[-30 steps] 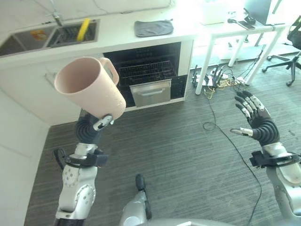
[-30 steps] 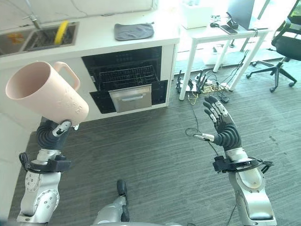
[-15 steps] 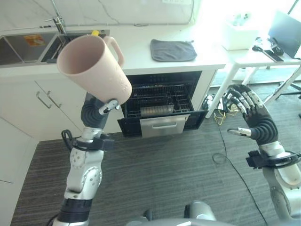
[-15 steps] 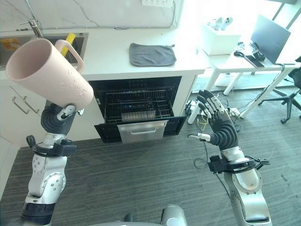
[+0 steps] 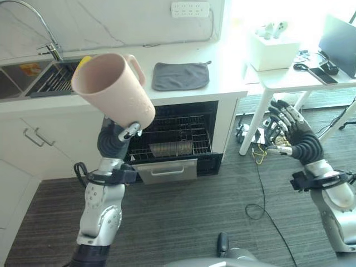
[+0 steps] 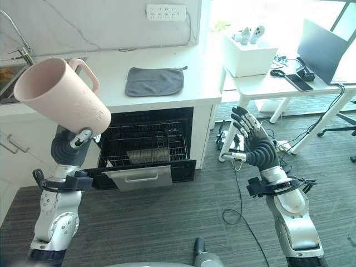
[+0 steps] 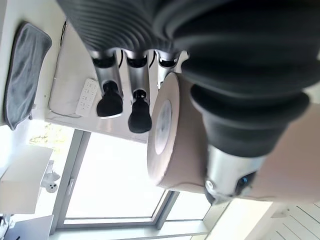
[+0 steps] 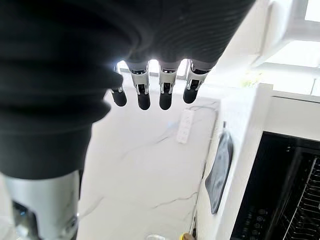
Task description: Place the dishes in the dishwasher.
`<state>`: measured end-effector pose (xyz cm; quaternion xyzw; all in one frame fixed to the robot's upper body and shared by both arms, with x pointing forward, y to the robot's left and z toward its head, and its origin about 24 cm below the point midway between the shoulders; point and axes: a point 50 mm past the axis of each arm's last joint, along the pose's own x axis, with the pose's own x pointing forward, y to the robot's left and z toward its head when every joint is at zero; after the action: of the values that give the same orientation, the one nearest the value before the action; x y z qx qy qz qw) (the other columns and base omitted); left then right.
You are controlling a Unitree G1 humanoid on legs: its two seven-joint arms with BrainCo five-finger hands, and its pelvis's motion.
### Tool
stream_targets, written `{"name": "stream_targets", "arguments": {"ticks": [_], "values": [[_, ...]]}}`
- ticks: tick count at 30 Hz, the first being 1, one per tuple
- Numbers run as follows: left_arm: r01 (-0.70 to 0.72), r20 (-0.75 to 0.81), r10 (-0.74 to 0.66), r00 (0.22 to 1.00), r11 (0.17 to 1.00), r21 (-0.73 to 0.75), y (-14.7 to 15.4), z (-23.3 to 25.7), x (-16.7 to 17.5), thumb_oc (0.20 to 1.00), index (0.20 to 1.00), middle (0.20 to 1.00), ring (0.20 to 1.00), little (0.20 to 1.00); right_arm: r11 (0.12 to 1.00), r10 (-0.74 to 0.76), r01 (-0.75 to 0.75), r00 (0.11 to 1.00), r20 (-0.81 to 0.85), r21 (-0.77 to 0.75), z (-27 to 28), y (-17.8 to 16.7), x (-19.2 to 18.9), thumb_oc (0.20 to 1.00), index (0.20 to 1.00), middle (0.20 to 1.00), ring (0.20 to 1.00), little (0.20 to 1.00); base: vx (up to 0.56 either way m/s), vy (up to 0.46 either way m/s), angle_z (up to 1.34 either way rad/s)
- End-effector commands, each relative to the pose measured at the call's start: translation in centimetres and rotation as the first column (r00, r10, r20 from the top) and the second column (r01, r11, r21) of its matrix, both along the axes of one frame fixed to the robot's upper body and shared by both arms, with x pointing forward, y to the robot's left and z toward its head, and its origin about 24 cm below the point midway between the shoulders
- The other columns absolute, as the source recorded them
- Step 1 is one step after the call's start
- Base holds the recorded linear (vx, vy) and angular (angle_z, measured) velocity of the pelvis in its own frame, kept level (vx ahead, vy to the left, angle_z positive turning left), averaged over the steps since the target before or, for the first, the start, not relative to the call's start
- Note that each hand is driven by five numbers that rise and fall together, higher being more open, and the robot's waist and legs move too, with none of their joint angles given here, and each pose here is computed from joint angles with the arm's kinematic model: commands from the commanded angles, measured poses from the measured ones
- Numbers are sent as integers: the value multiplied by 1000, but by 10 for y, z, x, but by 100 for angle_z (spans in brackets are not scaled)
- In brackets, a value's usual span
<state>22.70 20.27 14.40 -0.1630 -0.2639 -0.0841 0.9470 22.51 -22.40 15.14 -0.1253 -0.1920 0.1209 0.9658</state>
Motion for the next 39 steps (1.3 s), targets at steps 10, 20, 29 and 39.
{"name": "stream_targets", "arguments": {"ticks": [10,20,29,39], "values": [[126,147,-128,981,992,23,3,17,-8,200,200,200,200,200,999,-48,49,990,130,-8,25,-10,-5,1000,1000,1000,1000,1000,219,335,27],[175,101,-188,977,977,121,-11,25,3,200,200,200,200,200,998,-32,27,997,75,64,8,0,-14,1000,1000,1000,1000,1000,272,308,8],[132,98,-148,984,979,154,-9,26,-1,200,200,200,200,200,999,1,-6,994,106,46,8,11,-10,1000,1000,1000,1000,1000,167,-353,-21],[202,92,-207,974,977,67,-14,17,-7,200,200,200,200,200,1000,-13,15,994,106,-14,21,5,-2,1000,1000,1000,1000,1000,131,-168,-14]]}}
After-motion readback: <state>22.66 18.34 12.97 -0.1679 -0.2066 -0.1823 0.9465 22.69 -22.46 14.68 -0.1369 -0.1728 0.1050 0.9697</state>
